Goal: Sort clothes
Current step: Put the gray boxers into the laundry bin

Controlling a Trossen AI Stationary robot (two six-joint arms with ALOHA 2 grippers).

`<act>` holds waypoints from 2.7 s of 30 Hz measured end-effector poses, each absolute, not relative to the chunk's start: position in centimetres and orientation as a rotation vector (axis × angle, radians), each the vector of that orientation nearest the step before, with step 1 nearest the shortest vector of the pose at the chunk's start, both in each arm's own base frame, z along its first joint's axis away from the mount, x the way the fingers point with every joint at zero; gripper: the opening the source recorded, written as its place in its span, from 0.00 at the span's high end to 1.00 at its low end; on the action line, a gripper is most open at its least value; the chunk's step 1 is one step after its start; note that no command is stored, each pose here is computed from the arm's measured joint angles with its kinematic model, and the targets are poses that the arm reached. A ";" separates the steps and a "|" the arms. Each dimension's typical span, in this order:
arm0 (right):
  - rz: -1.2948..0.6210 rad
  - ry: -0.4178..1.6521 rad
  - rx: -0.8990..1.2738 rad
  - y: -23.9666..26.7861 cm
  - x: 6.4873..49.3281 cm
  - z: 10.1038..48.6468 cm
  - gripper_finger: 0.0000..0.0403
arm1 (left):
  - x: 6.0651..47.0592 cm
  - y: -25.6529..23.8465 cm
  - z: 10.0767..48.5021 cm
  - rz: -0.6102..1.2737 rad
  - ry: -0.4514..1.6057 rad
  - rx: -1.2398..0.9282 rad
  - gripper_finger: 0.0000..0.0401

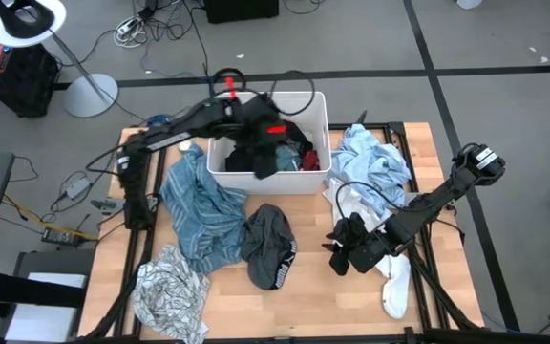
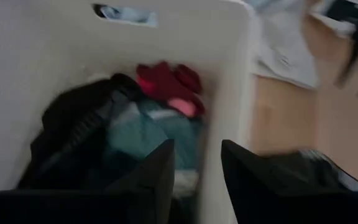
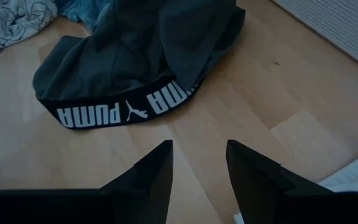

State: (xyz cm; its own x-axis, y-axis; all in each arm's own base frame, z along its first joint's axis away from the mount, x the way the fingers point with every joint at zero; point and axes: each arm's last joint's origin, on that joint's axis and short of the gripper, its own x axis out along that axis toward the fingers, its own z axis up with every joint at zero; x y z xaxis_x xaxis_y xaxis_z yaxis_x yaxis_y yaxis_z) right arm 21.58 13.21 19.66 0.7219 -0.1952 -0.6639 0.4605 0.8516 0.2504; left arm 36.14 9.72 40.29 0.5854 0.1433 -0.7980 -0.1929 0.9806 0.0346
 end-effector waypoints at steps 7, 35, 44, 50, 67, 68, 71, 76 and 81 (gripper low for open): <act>-0.372 0.669 0.424 13.2 21.6 19.7 0.63 | 30.8 4.7 44.9 0.128 0.887 -0.058 0.66; -0.261 0.422 0.427 7.7 27.4 22.3 0.63 | 16.4 -2.4 29.3 0.136 0.647 -0.147 0.66; -0.243 0.637 0.231 8.6 33.6 21.6 0.63 | 15.8 -2.2 26.9 0.157 0.628 -0.178 0.66; -0.283 0.794 0.191 8.3 36.4 19.5 0.60 | 15.8 -2.3 26.9 0.157 0.624 -0.199 0.66; -0.220 0.777 0.272 6.0 40.9 12.1 0.48 | 16.2 -2.4 27.5 0.143 0.552 -0.216 0.66; -0.216 0.776 0.259 6.1 40.9 12.3 0.57 | 16.2 -2.4 27.5 0.144 0.558 -0.214 0.66; -0.187 0.760 0.207 6.4 40.6 13.5 0.88 | 16.1 -2.3 27.2 0.145 0.588 -0.192 0.66; -0.153 0.671 0.187 6.7 39.9 17.6 0.96 | 15.8 -2.3 26.9 0.145 0.634 -0.157 0.66; -0.184 0.580 0.147 6.6 37.6 23.2 0.98 | 15.9 -2.3 26.4 0.149 0.629 -0.169 0.66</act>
State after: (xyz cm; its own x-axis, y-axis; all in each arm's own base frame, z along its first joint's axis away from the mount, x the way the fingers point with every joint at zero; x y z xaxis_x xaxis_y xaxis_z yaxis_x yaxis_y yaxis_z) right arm 37.65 6.62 23.22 0.8207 -0.1307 -0.5562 0.2131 0.9733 0.0857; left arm 15.89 -2.29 26.37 0.7987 0.0873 -0.5954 -0.1895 0.9756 -0.1112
